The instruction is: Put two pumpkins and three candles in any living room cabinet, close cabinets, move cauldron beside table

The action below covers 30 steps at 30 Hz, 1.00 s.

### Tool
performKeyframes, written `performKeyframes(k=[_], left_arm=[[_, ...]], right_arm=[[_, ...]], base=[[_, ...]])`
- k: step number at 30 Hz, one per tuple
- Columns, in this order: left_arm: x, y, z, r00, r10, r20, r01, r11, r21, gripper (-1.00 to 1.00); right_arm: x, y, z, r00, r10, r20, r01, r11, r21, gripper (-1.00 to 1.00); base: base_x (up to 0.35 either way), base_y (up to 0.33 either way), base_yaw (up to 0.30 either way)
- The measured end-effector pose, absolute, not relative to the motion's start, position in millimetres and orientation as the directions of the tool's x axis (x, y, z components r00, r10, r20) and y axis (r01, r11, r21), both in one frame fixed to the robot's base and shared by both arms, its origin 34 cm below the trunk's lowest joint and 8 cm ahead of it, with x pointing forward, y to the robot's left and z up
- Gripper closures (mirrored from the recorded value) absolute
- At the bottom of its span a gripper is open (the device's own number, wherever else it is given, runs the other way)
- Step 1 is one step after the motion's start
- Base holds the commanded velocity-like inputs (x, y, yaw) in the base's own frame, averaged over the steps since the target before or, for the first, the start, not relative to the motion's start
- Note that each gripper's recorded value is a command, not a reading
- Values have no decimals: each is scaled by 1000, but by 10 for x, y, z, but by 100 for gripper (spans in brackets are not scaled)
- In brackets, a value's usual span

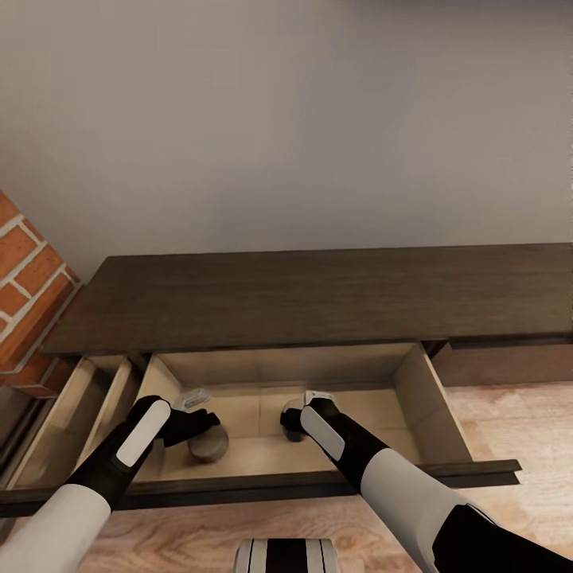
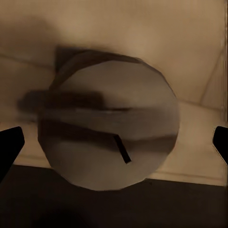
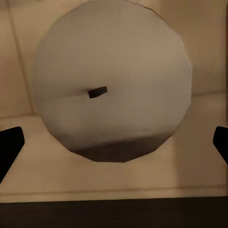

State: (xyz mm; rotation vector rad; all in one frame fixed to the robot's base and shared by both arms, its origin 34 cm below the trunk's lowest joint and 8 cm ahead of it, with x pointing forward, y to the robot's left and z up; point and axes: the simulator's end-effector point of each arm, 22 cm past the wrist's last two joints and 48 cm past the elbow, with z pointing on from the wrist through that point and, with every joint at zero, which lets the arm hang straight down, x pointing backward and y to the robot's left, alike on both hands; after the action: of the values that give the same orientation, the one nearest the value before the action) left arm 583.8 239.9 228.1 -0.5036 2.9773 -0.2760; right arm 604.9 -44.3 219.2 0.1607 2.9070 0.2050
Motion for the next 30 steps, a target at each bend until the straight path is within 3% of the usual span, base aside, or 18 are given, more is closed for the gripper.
performKeyframes(k=[30], left_arm=[[6133, 2423, 2950, -920, -342, -190, -296, 926, -236, -100]], right_arm=[[6358, -429, 2895, -935, 124, -332, 72, 984, 165, -100]], base=[[-24, 0, 0]])
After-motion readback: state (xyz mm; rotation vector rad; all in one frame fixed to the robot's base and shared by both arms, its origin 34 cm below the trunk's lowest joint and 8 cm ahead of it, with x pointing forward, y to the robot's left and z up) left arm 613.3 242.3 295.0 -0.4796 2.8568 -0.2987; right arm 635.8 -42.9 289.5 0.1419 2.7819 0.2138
